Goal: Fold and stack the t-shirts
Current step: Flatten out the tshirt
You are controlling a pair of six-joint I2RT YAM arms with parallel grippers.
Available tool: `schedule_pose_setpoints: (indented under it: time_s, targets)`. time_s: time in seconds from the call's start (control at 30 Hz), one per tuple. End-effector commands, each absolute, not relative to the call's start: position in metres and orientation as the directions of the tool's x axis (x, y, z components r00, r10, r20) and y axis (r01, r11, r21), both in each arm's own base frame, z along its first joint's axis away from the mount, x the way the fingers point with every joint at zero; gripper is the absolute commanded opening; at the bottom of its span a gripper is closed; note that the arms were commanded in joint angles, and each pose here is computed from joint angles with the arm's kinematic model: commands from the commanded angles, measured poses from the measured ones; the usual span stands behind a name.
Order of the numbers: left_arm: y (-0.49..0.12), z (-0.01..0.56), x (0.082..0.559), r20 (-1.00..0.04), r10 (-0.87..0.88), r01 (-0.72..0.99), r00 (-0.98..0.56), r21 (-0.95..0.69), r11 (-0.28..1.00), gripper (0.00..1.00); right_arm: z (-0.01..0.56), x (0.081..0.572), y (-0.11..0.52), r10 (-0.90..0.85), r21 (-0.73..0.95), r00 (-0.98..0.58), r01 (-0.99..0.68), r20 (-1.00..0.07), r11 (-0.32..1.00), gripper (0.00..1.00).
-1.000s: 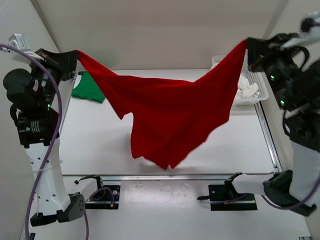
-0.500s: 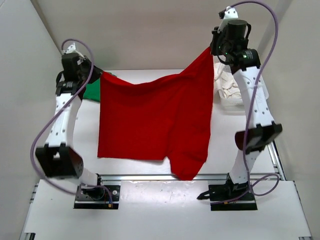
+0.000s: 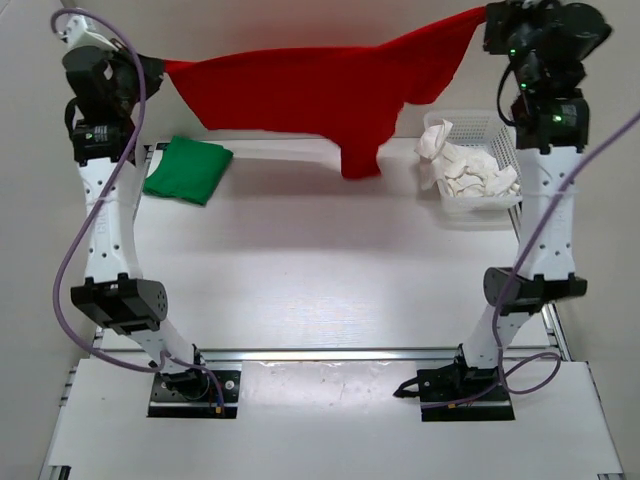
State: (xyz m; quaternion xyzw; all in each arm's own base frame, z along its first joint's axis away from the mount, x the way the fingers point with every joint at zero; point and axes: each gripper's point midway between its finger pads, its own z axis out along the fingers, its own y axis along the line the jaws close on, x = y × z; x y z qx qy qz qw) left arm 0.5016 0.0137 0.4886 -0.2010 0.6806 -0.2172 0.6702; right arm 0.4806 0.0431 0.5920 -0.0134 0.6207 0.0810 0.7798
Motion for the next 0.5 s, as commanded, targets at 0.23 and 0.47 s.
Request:
schedule_pose_setpoints:
  time_s: [0.23, 0.47]
  targets:
    - [0.029, 0.441, 0.474, -0.846, -0.533, -0.095, -0.026, -0.528, 0.844, 0.0, 0.497, 0.464, 0.043, 0.047, 0.043, 0.063, -0.064, -0.997, 0.997, 0.0]
    - [0.033, 0.322, 0.408, -0.873, -0.465, -0.258, -0.143, -0.421, 0.87, 0.0, 0.338, 0.4, 0.043, 0.051, 0.049, -0.223, 0.014, -0.974, 0.999, 0.0]
